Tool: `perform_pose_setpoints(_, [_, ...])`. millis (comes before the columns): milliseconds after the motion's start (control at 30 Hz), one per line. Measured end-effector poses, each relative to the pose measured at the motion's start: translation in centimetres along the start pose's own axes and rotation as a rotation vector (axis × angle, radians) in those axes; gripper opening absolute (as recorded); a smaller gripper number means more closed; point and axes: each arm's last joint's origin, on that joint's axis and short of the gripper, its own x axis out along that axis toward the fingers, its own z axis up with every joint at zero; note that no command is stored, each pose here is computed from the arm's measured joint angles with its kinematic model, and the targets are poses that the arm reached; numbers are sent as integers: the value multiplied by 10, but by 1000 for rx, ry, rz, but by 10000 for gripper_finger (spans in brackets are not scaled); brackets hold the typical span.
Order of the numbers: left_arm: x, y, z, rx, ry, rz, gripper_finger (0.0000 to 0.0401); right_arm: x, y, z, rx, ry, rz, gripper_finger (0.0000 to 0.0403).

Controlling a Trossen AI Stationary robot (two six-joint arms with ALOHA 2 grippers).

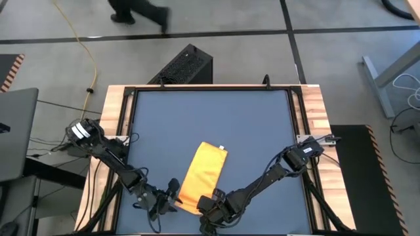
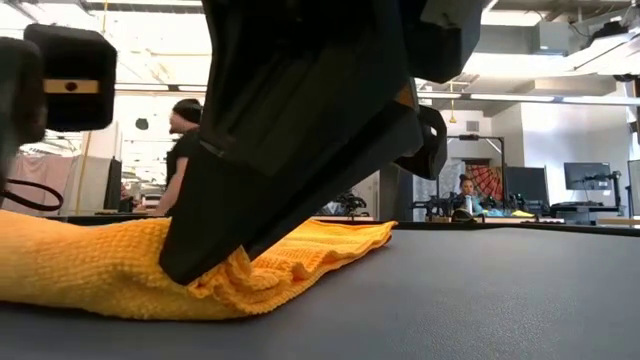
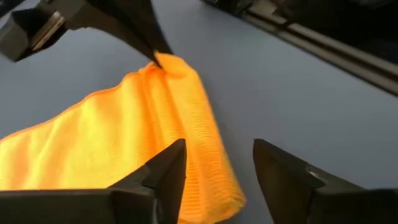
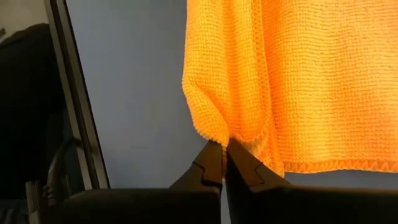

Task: Roll towel
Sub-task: Roll the yellow microfiber cloth

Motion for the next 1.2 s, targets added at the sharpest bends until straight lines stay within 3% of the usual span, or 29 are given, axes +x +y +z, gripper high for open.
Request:
perform_pose_setpoints(267, [8, 9, -3, -66, 36, 0, 190, -1, 2, -2, 20, -15, -8, 20])
perform_pose_setpoints(667, [11, 18, -12, -142, 106, -50, 96, -1, 2, -2, 34, -22, -11, 20])
perform_pose_setpoints(900, [12, 23, -15, -215, 124, -119, 10, -1, 3, -4, 42, -21, -10, 20])
perform_pose_setpoints(1200, [15, 40, -26, -420, 199, -273, 1, -5, 9, -13, 52, -37, -18, 20])
